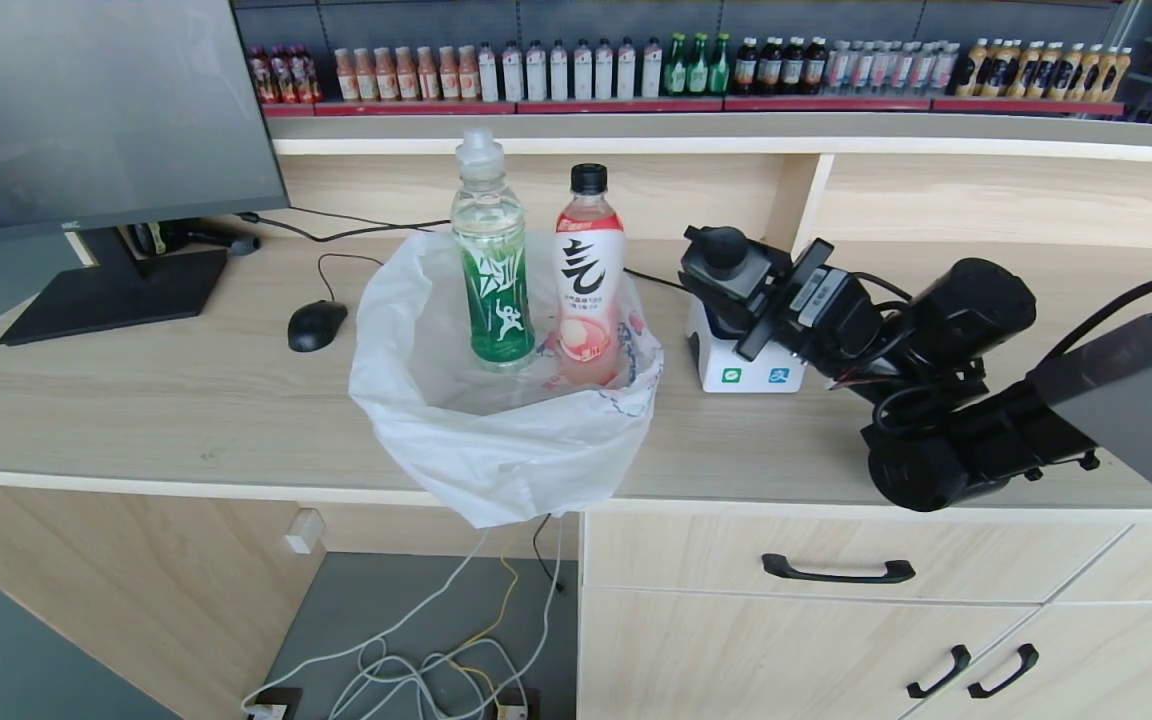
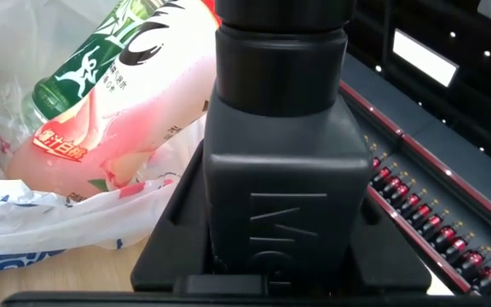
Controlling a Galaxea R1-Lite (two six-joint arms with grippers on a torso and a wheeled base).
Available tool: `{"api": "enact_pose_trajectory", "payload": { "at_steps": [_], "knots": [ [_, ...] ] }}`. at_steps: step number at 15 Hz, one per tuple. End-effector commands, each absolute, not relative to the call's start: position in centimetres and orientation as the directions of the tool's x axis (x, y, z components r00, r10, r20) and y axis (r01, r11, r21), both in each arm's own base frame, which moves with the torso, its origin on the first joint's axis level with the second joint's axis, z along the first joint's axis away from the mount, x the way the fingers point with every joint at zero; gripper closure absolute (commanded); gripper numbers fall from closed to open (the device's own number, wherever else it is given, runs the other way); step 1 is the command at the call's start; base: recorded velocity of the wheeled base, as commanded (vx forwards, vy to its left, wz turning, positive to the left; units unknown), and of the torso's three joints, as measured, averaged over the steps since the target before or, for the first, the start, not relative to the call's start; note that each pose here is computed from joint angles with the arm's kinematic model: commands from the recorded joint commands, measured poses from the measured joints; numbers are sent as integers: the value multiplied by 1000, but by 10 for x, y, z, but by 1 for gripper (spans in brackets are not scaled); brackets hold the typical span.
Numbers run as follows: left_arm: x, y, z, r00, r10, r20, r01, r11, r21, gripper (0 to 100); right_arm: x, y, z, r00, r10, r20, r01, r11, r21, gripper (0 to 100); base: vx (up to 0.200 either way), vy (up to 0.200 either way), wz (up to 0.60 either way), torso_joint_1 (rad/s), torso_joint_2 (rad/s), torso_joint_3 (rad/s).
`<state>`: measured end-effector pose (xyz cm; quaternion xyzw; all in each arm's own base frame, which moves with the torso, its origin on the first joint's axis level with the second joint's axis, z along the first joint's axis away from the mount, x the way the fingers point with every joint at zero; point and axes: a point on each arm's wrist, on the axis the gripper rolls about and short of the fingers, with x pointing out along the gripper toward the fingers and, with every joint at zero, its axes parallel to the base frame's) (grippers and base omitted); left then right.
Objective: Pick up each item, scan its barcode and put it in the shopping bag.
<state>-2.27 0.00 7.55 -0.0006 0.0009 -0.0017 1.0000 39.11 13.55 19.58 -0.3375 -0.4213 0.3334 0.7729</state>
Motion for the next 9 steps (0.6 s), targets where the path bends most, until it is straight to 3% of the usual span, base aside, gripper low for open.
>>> {"api": "enact_pose_trajectory", "payload": {
  "at_steps": [1,9],
  "knots": [
    [-23,0,76,1000,-3,-2,3,1000,-2,0,391,136,196,422,800,427,-229,549,-804,100,0,0,0,0,0,0],
    [-23,0,76,1000,-3,-2,3,1000,-2,0,392,123,199,444,786,430,-213,559,-802,100,0,0,0,0,0,0]
  ]
}}
